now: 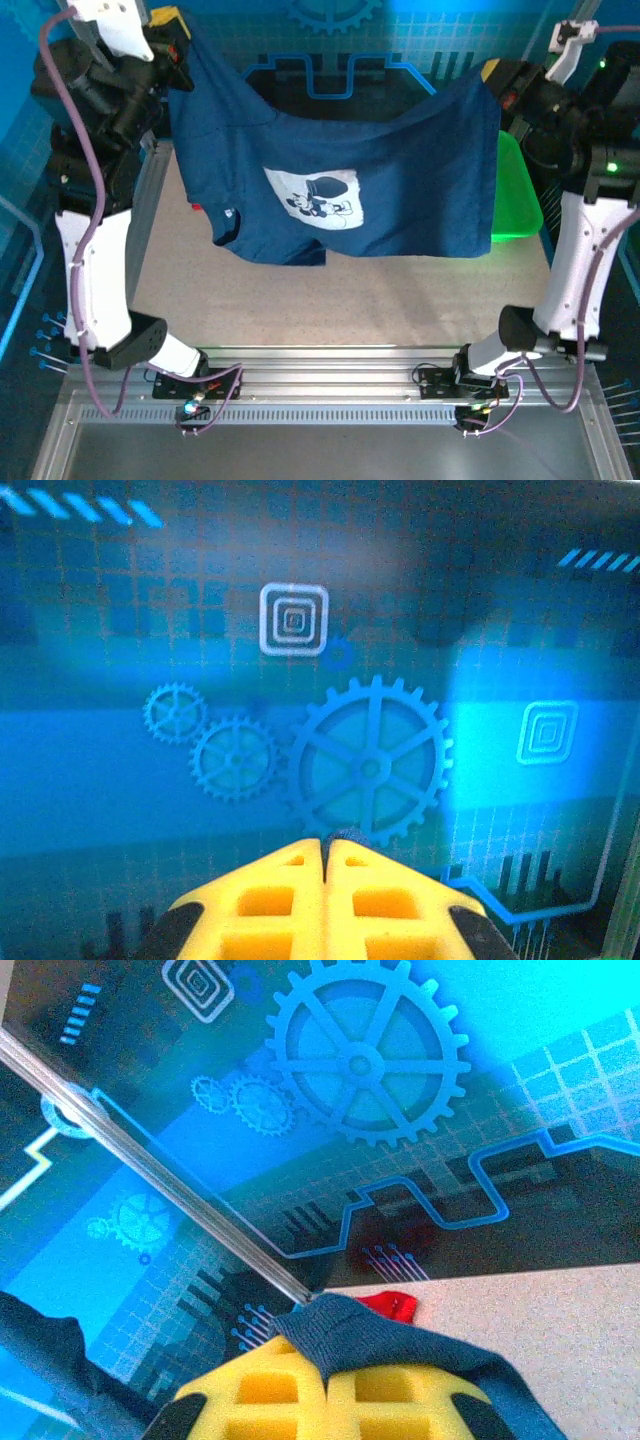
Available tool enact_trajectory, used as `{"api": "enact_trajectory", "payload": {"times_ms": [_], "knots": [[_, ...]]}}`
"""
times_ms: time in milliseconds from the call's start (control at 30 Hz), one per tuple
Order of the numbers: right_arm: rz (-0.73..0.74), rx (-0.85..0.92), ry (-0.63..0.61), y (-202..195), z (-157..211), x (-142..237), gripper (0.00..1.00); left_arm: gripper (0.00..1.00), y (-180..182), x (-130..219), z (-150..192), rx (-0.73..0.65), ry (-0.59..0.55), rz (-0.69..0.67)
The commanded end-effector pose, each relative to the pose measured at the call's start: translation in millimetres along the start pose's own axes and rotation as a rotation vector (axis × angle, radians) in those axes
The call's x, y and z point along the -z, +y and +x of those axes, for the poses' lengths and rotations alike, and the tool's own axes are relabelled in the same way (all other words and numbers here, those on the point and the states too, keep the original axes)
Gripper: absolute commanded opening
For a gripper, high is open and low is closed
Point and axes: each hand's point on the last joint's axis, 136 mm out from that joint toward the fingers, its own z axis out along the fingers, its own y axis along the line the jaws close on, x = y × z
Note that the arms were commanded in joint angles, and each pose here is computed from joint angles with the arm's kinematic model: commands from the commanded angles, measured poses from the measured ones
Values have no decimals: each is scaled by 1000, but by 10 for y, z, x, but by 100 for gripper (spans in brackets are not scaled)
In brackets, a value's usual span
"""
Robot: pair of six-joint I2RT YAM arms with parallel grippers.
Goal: Fold and stack the t-shirts
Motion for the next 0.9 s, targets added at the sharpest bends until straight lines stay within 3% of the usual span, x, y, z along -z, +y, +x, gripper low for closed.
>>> {"api": "enact_trajectory", "payload": {"times_ms": [0,300,467,700,867], "knots": [[-57,0,-19,-4,-214,-230,0,0,-25,-201,-169,26,-89,59],[-144,-142,-47,-716,-509,-1231,0,0,431,-957,443,227,-15,84],[-180,-175,-133,-1010,-687,-1527,0,0,564,-1247,754,289,10,110],[-255,-89,-388,-995,-1291,-1281,0,0,614,-1165,213,269,-174,144],[-259,-113,-428,-1041,-1508,-949,0,0,501,-793,-196,172,-227,167]]}}
